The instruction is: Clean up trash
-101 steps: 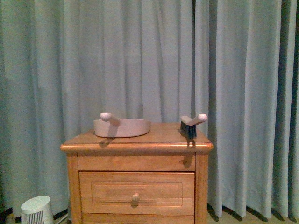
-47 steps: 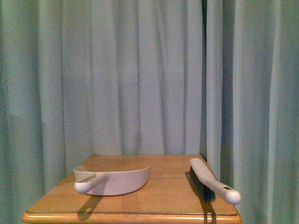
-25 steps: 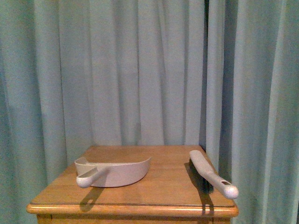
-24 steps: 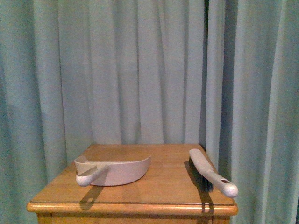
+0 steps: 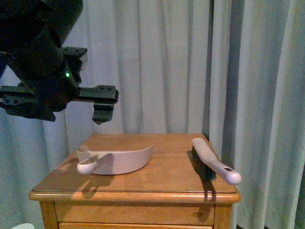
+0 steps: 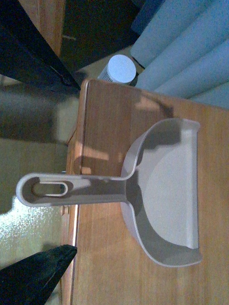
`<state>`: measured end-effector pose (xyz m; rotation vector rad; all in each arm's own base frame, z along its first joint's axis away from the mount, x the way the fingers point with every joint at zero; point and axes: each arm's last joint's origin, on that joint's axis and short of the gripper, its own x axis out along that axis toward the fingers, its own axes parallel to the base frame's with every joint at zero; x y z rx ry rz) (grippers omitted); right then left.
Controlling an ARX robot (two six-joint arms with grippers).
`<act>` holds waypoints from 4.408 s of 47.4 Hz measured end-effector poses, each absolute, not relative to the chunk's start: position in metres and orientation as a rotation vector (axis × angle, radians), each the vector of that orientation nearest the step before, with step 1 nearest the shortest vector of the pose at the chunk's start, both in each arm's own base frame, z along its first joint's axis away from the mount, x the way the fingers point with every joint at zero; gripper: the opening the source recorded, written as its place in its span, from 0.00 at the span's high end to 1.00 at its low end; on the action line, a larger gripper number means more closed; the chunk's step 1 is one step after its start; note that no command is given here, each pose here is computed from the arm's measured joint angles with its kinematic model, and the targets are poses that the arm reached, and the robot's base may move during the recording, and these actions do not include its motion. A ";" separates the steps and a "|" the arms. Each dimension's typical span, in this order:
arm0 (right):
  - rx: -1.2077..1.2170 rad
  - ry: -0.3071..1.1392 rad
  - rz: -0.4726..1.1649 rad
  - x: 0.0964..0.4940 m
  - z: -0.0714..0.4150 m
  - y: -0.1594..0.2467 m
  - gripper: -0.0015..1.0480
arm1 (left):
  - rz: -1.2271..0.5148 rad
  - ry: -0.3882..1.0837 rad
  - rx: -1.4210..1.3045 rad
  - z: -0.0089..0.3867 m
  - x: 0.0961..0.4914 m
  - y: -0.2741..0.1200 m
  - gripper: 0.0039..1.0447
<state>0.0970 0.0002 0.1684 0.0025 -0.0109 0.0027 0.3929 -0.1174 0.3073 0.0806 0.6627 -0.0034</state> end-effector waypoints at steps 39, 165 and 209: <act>0.002 -0.011 0.003 0.097 0.168 0.000 0.07 | -0.002 0.794 0.129 0.214 0.448 -0.141 0.07; -0.093 0.208 -0.129 0.129 0.186 0.016 0.07 | 0.027 -0.381 -0.083 0.263 0.112 0.006 0.73; 0.179 0.858 -0.018 0.392 0.240 0.175 0.07 | 0.028 -0.381 -0.086 0.263 0.112 0.006 0.73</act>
